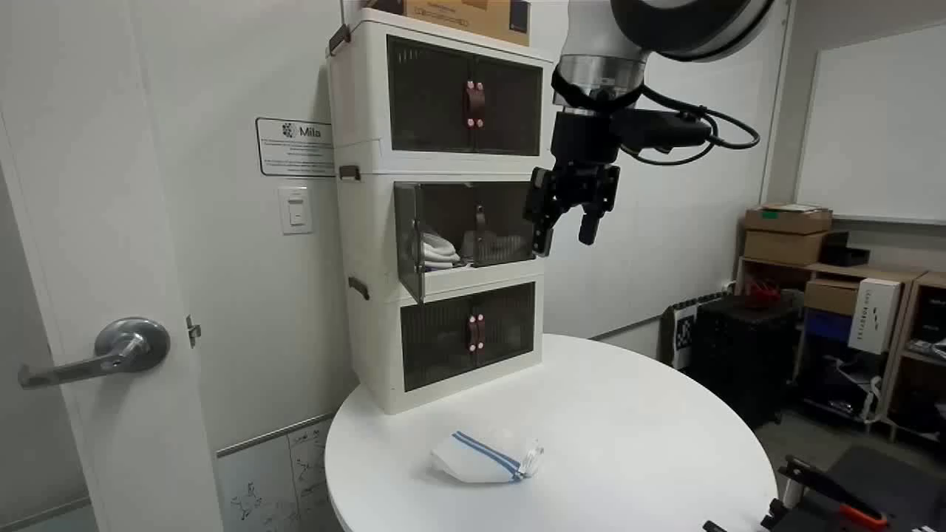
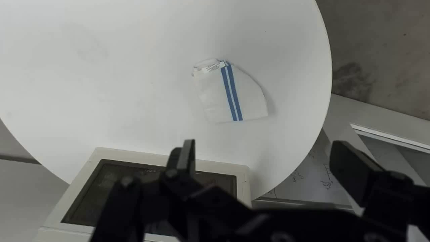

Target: Close the middle drawer.

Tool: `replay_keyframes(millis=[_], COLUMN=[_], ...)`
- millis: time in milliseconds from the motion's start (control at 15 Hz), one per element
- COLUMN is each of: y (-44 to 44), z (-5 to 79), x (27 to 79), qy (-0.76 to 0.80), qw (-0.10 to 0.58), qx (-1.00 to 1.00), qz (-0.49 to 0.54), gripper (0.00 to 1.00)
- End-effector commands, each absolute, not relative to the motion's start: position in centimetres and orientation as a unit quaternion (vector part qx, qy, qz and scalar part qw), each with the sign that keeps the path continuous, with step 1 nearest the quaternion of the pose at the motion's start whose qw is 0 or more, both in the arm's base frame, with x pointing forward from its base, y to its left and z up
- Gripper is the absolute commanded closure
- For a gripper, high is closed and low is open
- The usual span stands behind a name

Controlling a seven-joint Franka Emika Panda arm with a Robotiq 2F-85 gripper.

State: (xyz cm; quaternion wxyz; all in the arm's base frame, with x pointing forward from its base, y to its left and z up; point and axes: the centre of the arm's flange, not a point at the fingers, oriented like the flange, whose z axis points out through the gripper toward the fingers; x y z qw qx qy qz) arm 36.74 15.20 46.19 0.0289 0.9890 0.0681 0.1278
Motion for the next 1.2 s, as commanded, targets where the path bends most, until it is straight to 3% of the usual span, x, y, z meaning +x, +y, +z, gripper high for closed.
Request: replay_keyframes(millis=[0,533,1133], y=[15.2,17.2,20.2], z=[46.2,47.3,49.8], x=[36.7,39.3,45.7], qy=[0.068,0.102,0.139], qw=[0.029,0.018,-0.007], qx=[0.989,0.986,0.982], qz=[0.128,0.131,0.130], gripper=[0.00,0.00,0.00])
